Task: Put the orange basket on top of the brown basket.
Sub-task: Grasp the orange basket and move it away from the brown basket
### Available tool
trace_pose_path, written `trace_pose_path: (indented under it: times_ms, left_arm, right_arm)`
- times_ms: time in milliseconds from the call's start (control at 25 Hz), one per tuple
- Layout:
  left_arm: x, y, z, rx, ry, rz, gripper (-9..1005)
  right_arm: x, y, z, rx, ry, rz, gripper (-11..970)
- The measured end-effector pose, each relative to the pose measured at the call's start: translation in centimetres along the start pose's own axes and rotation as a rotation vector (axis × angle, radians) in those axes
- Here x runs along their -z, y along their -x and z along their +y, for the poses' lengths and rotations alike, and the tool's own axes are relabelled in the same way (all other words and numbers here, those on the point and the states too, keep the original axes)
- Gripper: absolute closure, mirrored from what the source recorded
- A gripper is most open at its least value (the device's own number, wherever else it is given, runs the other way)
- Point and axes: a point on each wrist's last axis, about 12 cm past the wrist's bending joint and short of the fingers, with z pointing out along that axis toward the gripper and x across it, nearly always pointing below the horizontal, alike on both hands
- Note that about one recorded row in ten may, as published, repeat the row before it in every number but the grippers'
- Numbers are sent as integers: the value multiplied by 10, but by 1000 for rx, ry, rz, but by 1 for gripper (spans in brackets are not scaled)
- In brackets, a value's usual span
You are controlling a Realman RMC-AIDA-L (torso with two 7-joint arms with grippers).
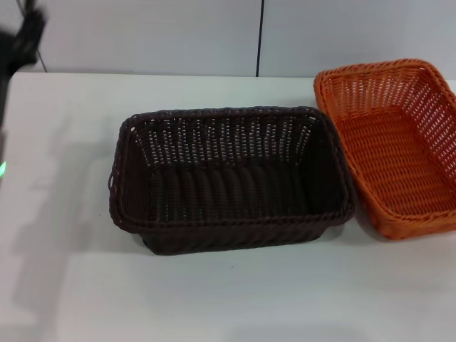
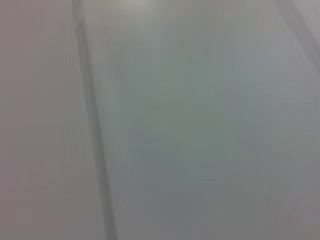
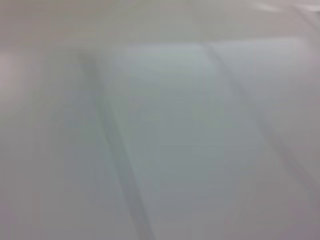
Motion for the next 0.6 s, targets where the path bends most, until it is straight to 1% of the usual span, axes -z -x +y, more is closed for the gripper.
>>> trace_pose_path:
  times_ms: [40,80,120,200,240,280,360,400,440,560,600]
  left_arm:
    - [13,-13,16,23,37,60,215]
    - [13,-13,16,23,37,60,215]
    - [20,-20,25,42,63,93,215]
    - [33,-31,41,67,111,146,215]
    - [40,-37,48,78,134,177,215]
    - [40,-37,48,78,134,177,215]
    - [45,-42,52,79,145,203,215]
    - [48,-44,53,75,145,215,215]
    - [50,-47,54,69,143,232,215]
    - [49,-48,54,67,140,241,215]
    - [49,-48,54,67,140,241,215]
  right_arm:
    - [-11,1,12,-13,139,-51,174]
    - [-11,1,12,-13,139,-51,174]
    - [-17,0,18,-31,181,-72,174]
    - [-32,-4,24,-93,197,-88,174]
    - [-51,-10,26,-174,211,-59,175]
    - [-51,-10,26,-174,211,-59,175]
    - [-70,-19,29,-230,236,-1,175]
    - [-77,-23,31,-240,252,33,175]
    - [-94,-33,38,-241,293,106,175]
    - [-118,-45,49,-248,333,209,175]
    - [-118,-45,49,-248,333,209,175]
